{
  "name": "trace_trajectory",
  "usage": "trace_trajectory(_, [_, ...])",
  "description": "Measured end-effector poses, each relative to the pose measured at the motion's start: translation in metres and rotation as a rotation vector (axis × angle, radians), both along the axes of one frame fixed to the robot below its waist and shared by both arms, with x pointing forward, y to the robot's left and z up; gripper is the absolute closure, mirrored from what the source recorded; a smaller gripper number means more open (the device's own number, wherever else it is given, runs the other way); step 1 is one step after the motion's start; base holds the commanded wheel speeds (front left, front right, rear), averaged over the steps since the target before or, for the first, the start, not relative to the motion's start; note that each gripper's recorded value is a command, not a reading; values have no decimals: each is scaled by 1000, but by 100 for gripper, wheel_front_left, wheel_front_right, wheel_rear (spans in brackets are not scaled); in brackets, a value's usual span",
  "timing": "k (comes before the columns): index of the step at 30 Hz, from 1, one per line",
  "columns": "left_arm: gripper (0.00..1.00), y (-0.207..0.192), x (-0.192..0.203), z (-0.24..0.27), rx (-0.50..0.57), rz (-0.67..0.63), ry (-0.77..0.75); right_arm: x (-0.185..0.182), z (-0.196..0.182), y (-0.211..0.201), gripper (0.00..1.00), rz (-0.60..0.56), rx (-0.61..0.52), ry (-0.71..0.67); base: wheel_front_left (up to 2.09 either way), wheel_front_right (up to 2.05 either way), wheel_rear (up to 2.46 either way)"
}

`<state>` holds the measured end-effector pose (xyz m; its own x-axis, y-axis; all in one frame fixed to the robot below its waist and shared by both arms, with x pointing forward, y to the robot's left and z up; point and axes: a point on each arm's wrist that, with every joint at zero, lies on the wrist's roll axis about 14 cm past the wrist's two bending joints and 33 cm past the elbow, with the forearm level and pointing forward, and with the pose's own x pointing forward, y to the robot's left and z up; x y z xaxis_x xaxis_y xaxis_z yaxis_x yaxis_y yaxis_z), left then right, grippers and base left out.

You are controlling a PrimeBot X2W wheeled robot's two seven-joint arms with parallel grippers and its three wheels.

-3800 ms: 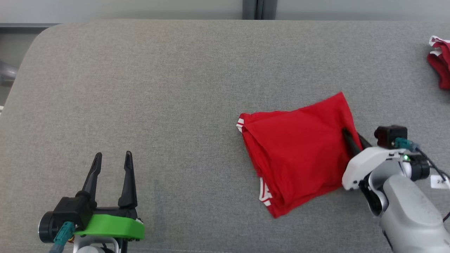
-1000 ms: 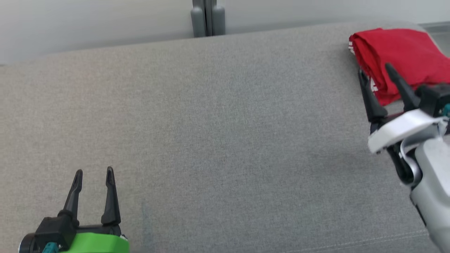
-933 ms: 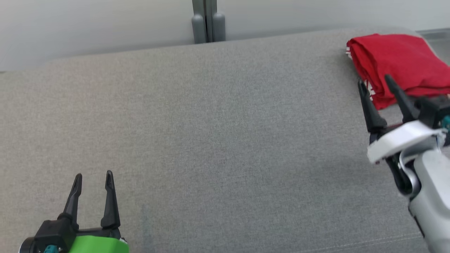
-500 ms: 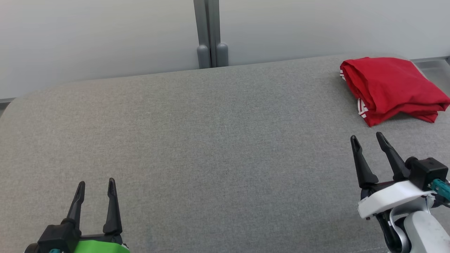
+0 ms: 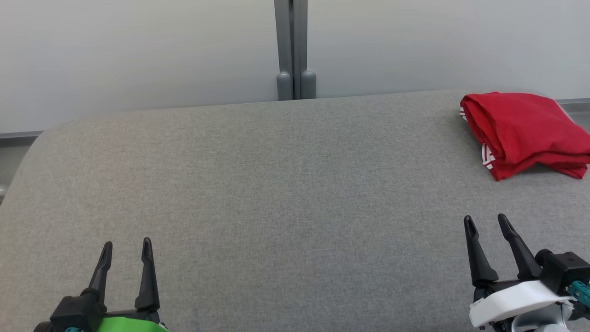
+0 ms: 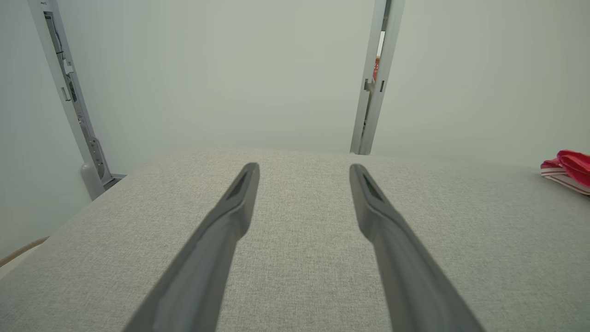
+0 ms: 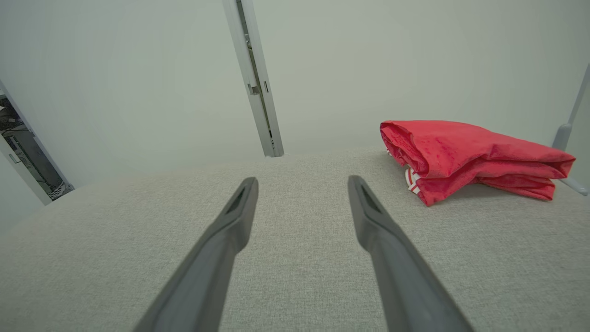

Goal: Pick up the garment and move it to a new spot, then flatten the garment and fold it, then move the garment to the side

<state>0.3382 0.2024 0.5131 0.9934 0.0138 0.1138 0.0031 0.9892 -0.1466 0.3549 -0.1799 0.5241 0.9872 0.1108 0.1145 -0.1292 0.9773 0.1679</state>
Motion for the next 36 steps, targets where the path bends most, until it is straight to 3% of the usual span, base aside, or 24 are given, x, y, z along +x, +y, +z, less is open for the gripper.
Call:
trace_trajectory(12, [0, -2, 0, -4, -2, -14, 13, -3, 1, 0, 0, -6, -10, 4, 0, 0, 0])
trace_trajectory(13, [100, -2, -1, -7, -4, -15, 22, -4, 1, -1, 100, -6, -9, 5, 0, 0, 0])
trace_trajectory(19, [100, -7, -5, -28, -22, -20, 91, -10, -22, 2, 100, -8, 8, 78, 0, 0, 0])
trace_trajectory(36, [100, 2, -1, -38, -320, 27, 143, -5, -32, -7, 100, -54, 294, 150, 0, 0, 0])
